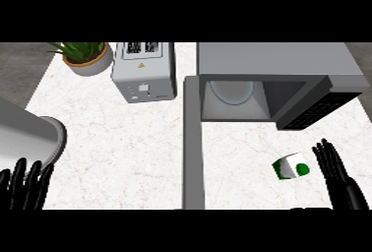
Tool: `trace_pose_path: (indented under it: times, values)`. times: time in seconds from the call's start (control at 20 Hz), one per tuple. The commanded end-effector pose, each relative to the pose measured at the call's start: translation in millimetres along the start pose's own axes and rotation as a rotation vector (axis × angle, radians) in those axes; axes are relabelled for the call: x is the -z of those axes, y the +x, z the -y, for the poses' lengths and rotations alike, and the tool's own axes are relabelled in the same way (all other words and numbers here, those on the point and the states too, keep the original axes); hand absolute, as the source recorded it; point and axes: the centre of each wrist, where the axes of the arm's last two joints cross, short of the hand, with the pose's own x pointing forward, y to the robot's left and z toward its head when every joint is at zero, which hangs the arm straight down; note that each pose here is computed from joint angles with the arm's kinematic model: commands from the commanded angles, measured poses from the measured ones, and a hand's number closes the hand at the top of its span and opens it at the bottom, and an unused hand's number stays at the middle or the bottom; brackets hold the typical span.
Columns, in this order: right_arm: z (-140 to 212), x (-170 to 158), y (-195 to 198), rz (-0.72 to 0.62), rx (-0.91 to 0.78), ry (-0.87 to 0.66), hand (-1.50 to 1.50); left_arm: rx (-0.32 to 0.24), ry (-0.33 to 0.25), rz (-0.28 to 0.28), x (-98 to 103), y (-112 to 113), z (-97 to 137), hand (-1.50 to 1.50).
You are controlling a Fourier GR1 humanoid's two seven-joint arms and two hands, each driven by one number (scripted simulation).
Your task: Pick up the milk, place it into the microwave and close the microwave
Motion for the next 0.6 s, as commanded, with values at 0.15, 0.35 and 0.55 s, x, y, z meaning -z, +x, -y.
trace_pose_path:
  times: [0.15, 0.35, 0.55]
  values:
    - [31.2, 1.1, -33.5, 0.005, -0.016, 0.007, -1.50, -0.001, 0.008, 0.007, -7.4, 12.0, 7.6, -1.50]
    - [16.6, -6.1, -57.4, 0.008, -0.033, -0.009, -1.50, -0.013, -0.011, -0.001, -28.8, 2.3, -2.5, -1.50]
    - [38.9, -8.1, -64.3, 0.001, -0.014, -0.011, -1.50, -0.021, -0.006, 0.006, -13.2, 6.5, 12.2, -1.50]
